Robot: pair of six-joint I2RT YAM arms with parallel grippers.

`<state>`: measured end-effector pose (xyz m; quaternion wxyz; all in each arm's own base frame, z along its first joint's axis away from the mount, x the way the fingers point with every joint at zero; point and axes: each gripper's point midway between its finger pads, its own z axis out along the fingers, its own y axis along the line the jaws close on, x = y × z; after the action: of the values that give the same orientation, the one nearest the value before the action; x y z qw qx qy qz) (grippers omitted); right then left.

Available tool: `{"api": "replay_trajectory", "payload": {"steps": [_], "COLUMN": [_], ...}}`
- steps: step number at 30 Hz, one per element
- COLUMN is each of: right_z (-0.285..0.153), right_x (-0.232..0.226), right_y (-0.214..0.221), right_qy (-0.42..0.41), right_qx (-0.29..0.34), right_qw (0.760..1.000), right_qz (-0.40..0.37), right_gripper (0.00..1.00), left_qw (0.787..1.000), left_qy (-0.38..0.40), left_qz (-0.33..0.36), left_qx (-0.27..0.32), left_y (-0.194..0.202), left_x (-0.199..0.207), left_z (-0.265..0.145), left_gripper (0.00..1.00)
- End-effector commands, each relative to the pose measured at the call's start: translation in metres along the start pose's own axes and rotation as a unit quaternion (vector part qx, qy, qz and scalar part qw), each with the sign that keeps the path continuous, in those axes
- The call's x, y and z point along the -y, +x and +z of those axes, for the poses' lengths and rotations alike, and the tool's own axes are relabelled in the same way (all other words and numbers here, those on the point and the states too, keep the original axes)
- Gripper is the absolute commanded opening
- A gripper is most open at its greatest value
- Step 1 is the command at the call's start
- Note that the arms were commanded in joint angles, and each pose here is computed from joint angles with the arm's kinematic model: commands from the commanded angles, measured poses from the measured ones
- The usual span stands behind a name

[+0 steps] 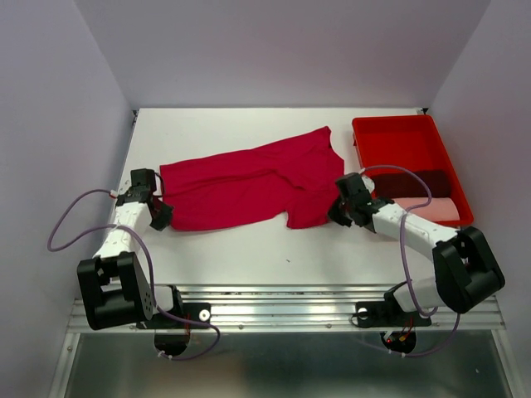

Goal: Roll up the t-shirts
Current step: Fold the T-shirt at the center of the board.

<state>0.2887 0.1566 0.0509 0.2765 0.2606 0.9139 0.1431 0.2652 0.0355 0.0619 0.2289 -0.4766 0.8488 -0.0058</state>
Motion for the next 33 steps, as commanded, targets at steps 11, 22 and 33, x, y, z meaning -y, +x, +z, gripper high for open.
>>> {"api": "replay_trajectory", "payload": {"steps": [11, 22, 33], "right_z": [-0.03, -0.026, -0.012], "right_x": [-0.07, -0.101, -0.125], "right_y": [-0.1, -0.155, -0.189], "right_qy": [-0.042, -0.046, -0.057], "right_qx": [0.128, 0.171, 0.193], "right_qw": [0.991, 0.984, 0.979], "right_qz": [-0.024, -0.035, -0.038], "right_gripper": [0.01, 0.01, 0.01], "left_qw": [0.999, 0.999, 1.0], "left_qy": [0.032, 0.028, 0.024], "left_qz": [0.01, 0.011, 0.004], "left_qx": [0.023, 0.011, 0.013], "left_y": [-0.037, -0.039, -0.046], "left_x": [0.039, 0.05, 0.056], "left_z": [-0.02, -0.006, -0.001], "left_gripper": [0.0, 0.0, 0.0]}}
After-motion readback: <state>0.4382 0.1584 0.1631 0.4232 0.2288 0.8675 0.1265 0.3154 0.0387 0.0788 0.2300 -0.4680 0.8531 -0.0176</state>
